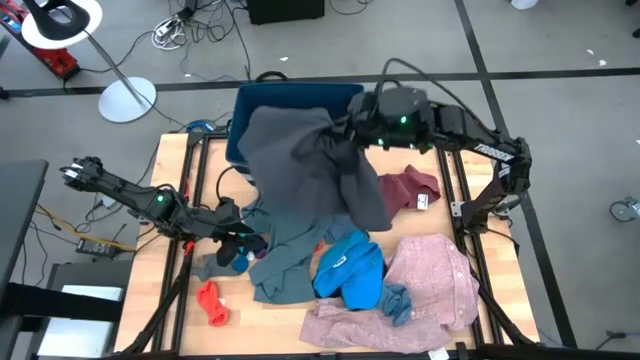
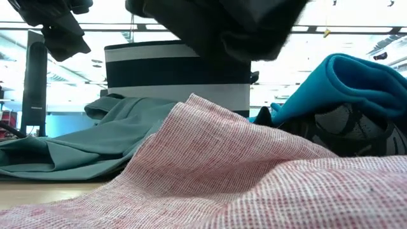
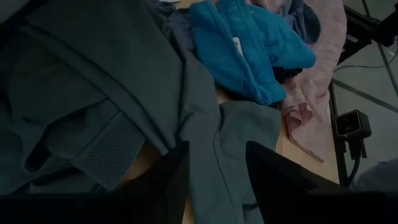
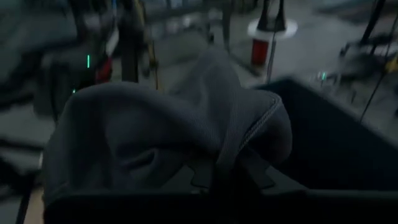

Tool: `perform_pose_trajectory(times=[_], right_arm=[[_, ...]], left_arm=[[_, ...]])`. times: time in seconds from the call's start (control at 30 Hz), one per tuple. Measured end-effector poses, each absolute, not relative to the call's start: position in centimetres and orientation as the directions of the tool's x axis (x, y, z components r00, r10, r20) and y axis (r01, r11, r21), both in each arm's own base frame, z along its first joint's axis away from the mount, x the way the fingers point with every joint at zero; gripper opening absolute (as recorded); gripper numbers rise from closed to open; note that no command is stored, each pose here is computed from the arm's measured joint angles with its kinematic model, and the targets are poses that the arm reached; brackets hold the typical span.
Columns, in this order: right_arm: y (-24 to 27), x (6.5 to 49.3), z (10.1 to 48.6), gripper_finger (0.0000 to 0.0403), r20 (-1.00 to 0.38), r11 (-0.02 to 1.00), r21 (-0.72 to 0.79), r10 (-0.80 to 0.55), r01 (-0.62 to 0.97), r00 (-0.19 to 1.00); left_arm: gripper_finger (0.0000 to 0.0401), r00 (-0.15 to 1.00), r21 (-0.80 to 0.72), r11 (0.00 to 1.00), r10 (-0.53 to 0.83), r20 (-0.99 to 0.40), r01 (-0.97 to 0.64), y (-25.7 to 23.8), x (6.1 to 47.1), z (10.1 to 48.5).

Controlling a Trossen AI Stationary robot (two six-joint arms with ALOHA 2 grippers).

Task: Sort clothes
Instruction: Put the dark gray shorts into the blue bin

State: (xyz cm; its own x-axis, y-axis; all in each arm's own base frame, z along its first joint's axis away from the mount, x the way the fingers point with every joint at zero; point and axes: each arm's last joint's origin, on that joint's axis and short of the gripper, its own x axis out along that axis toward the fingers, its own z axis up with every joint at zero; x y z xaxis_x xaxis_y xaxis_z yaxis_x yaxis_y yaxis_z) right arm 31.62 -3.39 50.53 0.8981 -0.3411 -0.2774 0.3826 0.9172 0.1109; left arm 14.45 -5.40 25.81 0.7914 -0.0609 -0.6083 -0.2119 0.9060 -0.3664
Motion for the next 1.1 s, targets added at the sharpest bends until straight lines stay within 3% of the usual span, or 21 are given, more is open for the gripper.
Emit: perform_pose_trajectory(times=[0.37,0.5,0.7,1.1], right_arm=[[-7.2,31.2,54.9,0.0029,0.16,0.89,0.118,-0.454,0.44,0.877],[-8.8,30.6,55.8,0.003,0.25,0.869,0.109,-0.495,0.483,0.832],[-11.3,30.9,54.8,0.0025,0.209,0.856,0.082,-0.515,0.51,0.831],[-14.3,37.4,48.7,0.0025,0.013,0.917,0.031,-0.399,0.399,0.917]], left_arm=[[0.0163,0.791,-0.366,0.906,-0.061,-0.609,-0.212,-5.4,14.4,25.8],[0.0163,0.791,-0.366,0.906,-0.061,-0.609,-0.212,-5.4,14.5,25.8],[0.0163,0.79,-0.365,0.906,-0.06,-0.61,-0.213,-5.4,14.4,25.8],[0.0163,0.804,-0.316,0.918,0.007,-0.595,-0.241,-5.2,14.5,25.9]])
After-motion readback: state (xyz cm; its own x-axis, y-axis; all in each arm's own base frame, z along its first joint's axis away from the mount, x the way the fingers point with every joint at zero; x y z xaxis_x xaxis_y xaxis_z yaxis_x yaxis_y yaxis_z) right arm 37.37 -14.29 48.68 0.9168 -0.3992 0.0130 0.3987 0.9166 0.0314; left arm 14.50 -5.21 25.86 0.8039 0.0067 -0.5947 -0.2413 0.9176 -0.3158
